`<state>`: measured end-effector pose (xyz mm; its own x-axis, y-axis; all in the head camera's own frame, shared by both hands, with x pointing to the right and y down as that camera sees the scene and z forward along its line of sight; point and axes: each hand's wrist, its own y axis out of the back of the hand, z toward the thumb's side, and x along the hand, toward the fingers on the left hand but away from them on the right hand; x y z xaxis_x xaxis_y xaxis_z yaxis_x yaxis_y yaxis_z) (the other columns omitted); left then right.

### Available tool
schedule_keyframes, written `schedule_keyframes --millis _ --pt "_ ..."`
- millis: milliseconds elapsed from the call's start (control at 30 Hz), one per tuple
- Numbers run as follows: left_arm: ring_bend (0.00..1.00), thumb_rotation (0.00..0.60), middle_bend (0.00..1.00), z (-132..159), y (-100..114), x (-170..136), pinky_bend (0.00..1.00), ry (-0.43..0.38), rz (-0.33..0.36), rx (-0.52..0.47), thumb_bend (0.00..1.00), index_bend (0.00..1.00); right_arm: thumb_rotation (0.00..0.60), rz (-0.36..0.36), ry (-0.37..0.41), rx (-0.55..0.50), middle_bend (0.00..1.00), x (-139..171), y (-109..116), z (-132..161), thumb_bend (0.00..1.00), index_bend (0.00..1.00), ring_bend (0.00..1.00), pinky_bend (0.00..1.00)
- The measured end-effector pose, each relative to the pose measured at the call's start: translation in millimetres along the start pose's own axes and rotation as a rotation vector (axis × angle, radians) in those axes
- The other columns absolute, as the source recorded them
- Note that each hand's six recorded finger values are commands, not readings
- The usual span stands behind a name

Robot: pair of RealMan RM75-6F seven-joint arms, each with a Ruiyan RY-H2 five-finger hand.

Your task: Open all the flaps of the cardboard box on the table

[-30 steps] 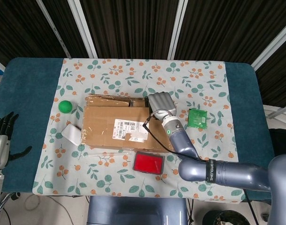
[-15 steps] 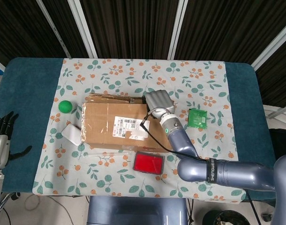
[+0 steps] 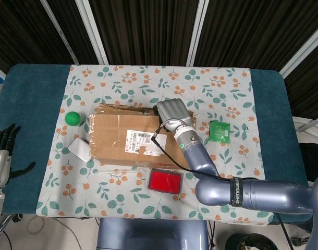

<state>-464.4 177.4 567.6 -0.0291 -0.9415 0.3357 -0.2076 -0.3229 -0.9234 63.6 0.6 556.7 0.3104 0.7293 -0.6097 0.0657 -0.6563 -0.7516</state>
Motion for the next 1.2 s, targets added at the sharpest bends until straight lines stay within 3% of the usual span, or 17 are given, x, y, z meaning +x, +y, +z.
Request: schedule_keyframes --millis 700,1200 --pt "0.00 0.600 0.00 0.7 0.1 -1.0 0.00 -0.009 0.003 0.002 0.15 0.00 0.600 0.040 -0.007 -0.010 0.54 28.3 30.4 29.1 1.00 0.56 0.46 0.41" --pt "0.00 0.600 0.00 1.4 -1.7 -2.1 0.00 -0.013 -0.006 0.005 0.15 0.00 0.600 0.153 -0.044 0.027 0.55 60.1 33.8 43.3 1.00 0.56 0.47 0.41"
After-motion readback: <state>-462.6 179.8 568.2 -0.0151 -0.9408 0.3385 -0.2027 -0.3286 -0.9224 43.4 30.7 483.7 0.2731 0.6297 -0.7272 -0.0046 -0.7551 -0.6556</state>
